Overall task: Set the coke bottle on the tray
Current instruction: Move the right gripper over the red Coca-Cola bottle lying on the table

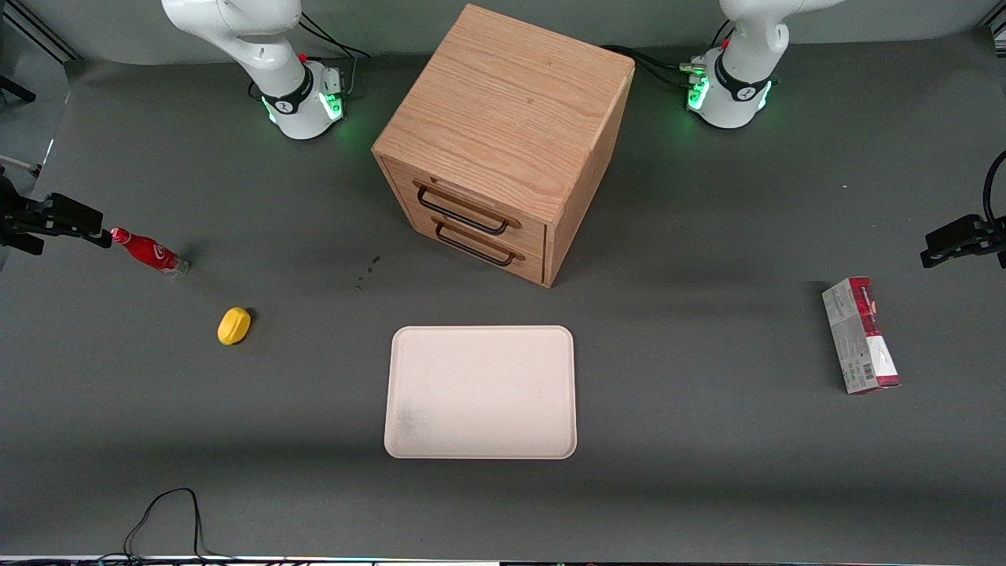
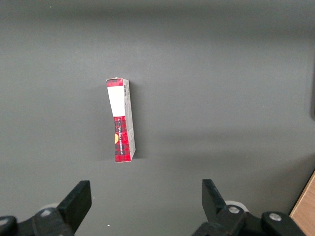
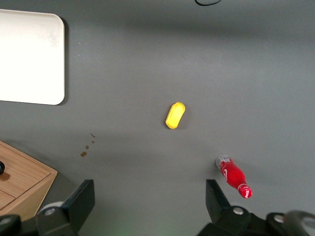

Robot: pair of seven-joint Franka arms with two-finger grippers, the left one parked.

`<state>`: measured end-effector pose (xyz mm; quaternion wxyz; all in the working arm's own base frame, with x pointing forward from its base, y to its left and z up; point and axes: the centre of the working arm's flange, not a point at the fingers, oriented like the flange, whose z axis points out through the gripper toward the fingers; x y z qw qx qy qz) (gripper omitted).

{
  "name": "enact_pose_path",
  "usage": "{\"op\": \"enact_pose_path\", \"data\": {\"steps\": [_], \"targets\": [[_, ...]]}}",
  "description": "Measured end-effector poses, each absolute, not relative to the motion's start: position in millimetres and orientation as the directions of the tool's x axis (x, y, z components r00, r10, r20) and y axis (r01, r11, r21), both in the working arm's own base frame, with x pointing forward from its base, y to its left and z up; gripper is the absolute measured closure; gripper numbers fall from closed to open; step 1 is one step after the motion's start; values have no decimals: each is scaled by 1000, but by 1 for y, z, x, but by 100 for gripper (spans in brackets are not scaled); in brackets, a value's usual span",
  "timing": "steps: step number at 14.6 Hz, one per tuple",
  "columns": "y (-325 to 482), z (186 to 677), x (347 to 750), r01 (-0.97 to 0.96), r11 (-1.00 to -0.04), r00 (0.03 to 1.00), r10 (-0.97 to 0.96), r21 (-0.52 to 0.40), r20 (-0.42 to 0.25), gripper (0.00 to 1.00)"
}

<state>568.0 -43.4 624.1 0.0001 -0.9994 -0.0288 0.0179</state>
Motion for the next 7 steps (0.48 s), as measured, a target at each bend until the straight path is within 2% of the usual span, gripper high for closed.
{"op": "enact_pose_path", "data": {"steps": [3,7], "targets": [[-68,626,559,51,-999,997,51,-2,-62,0],[-151,638,527,57,-998,997,57,-7,-50,0]]}}
